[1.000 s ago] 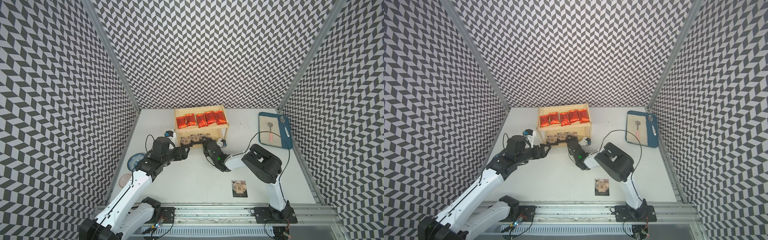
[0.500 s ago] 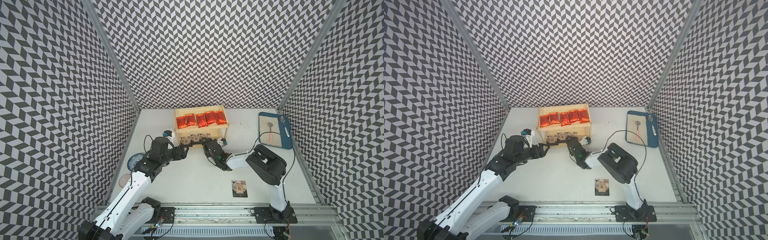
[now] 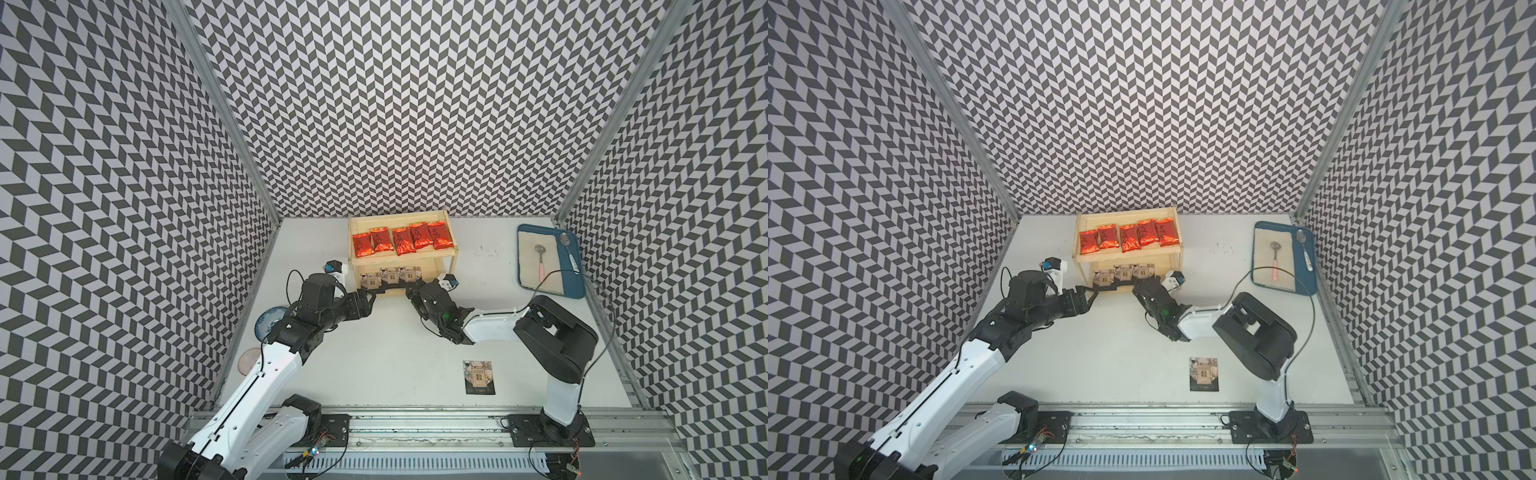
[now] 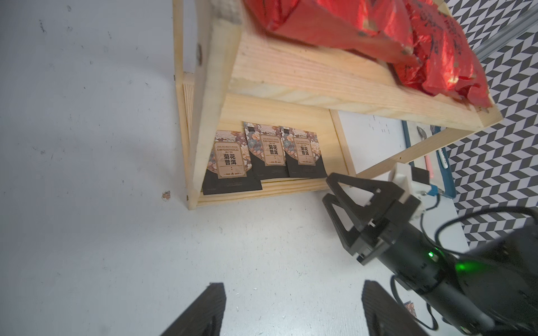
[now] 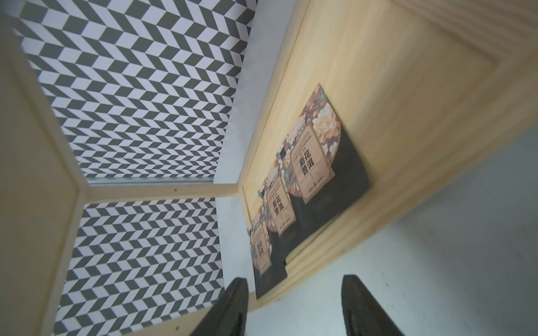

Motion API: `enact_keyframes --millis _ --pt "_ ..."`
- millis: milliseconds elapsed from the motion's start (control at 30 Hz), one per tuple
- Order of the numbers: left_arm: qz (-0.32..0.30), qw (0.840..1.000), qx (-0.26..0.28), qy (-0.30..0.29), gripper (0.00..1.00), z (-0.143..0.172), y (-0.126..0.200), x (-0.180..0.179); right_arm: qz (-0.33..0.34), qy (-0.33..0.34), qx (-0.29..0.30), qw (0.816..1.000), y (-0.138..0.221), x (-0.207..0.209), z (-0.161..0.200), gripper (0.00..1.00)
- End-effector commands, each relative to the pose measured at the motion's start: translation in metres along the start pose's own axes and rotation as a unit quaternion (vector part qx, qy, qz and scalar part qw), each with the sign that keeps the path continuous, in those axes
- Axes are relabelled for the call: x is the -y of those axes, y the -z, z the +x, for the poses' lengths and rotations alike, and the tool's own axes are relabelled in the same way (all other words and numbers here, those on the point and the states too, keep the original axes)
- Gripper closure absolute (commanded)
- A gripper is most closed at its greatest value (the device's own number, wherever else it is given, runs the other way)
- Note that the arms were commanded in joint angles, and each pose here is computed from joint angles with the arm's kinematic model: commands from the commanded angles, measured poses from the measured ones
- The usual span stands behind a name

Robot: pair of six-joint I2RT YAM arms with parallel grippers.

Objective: Place the tea bags on the shelf by color
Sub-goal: Place the tea bag on the shelf, then move the tea bag to the center of the board.

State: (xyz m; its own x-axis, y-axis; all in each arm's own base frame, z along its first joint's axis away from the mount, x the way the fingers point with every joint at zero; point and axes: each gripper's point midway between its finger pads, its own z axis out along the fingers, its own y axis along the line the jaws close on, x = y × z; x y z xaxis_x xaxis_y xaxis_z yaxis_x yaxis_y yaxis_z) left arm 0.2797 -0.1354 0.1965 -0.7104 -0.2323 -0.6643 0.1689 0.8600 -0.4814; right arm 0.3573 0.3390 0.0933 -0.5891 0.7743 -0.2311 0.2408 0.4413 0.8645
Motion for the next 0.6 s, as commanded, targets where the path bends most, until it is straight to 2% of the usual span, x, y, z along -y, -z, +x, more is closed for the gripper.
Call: enact_keyframes --millis 0,67,100,133,200,333,467,567 --pt "0.006 1.000 0.023 -0.007 0.22 -0.010 0.009 0.005 -0.043 0.174 -0.032 0.983 0.042 -0.027 0.023 0.49" --pt "0.018 0.999 0.026 -0.009 0.22 -0.009 0.010 0.009 -0.051 0.190 -0.062 0.979 0.075 -0.027 0.044 0.49" --pt "0.022 0.999 0.025 -0.010 0.22 -0.007 0.010 0.010 -0.029 0.320 -0.013 0.947 0.086 -0.021 0.029 0.52" --pt "0.024 0.999 0.022 -0.009 0.22 -0.005 0.009 0.012 -0.005 0.344 -0.009 0.939 0.099 -0.009 0.024 0.53" --pt "0.028 0.999 0.012 -0.010 0.22 0.003 0.005 0.017 0.035 0.349 -0.028 0.936 0.117 0.016 0.017 0.54" --pt "0.046 0.999 -0.026 -0.007 0.23 0.037 -0.013 0.033 0.083 0.401 -0.077 0.909 0.152 0.062 0.012 0.56" --pt "0.090 0.993 -0.077 -0.020 0.25 0.079 -0.031 0.059 0.096 0.398 -0.095 0.907 0.186 0.098 0.000 0.52" --pt "0.107 0.989 -0.100 -0.036 0.24 0.094 -0.038 0.074 0.086 0.378 -0.105 0.916 0.205 0.114 -0.004 0.48"
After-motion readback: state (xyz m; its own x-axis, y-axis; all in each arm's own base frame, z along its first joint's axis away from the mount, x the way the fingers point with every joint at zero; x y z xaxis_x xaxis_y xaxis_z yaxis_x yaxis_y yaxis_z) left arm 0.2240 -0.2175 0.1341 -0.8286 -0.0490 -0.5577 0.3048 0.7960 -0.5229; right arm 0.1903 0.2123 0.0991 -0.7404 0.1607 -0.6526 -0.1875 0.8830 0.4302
